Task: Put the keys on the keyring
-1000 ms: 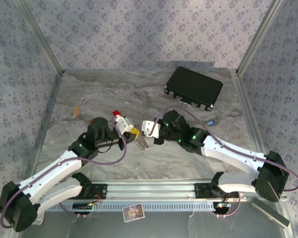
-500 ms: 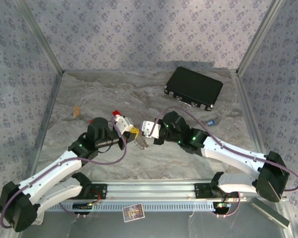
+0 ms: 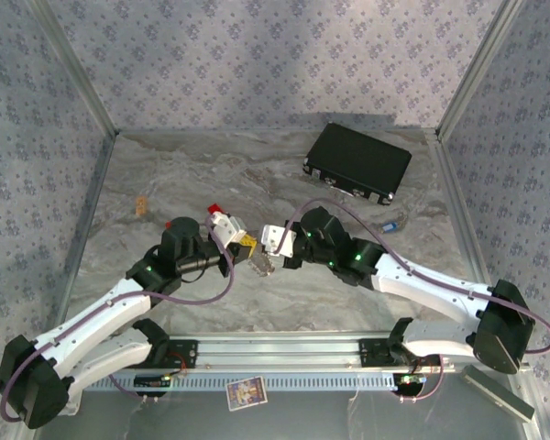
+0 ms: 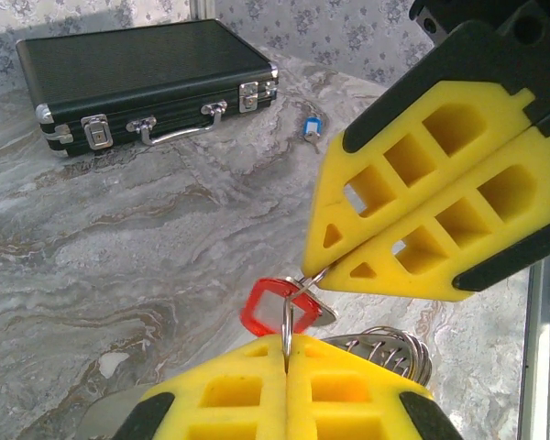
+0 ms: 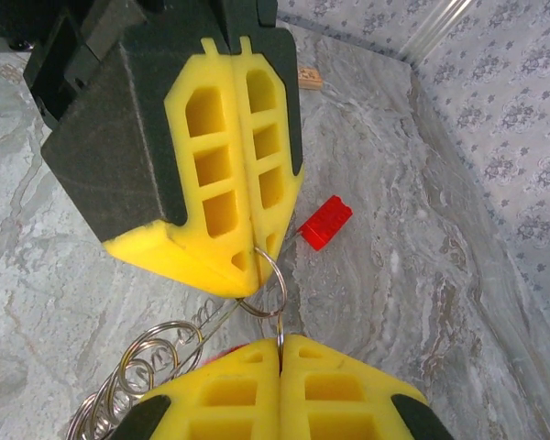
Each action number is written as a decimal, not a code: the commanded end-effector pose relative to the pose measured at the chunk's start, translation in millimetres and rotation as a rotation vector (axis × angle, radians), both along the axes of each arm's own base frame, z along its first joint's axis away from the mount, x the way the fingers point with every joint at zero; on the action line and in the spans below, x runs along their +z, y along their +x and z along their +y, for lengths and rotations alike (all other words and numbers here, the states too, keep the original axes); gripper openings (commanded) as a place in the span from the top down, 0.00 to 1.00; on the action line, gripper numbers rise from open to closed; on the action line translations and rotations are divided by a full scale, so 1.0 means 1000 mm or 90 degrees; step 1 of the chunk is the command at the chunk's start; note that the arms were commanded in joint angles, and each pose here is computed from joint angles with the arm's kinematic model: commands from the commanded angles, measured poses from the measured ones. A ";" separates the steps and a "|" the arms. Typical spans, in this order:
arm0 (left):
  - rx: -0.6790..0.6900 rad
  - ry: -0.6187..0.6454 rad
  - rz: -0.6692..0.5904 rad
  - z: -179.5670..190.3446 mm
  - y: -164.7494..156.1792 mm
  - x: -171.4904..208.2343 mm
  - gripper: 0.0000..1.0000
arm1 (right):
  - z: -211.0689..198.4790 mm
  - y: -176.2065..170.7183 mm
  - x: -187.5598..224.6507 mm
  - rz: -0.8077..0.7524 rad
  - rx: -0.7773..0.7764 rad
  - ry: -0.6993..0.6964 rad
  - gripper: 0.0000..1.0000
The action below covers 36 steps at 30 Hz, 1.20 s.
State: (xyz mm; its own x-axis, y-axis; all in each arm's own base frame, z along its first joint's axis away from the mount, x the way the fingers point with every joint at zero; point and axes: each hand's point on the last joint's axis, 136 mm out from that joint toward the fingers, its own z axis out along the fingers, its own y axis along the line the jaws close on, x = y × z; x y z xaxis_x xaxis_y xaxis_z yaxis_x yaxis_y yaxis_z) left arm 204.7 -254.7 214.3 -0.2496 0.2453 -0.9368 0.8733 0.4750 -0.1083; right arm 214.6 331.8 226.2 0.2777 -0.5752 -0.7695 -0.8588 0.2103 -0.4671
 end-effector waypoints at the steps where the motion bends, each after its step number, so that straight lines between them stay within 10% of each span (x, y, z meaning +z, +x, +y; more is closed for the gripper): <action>1: -0.010 -0.041 -0.037 -0.006 0.001 0.029 1.00 | 0.005 0.000 0.007 -0.011 0.006 0.017 1.00; 36: -0.007 -0.039 -0.039 -0.006 0.001 0.028 1.00 | -0.002 -0.002 0.004 -0.014 -0.006 0.004 1.00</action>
State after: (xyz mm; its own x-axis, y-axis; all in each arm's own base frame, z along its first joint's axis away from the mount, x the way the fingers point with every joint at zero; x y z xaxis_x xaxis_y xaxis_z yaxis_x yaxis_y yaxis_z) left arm 204.5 -254.9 214.2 -0.2497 0.2457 -0.9366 0.8736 0.4744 -0.1085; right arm 215.9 331.3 221.5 0.2717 -0.5873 -0.7624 -0.8563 0.2140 -0.4700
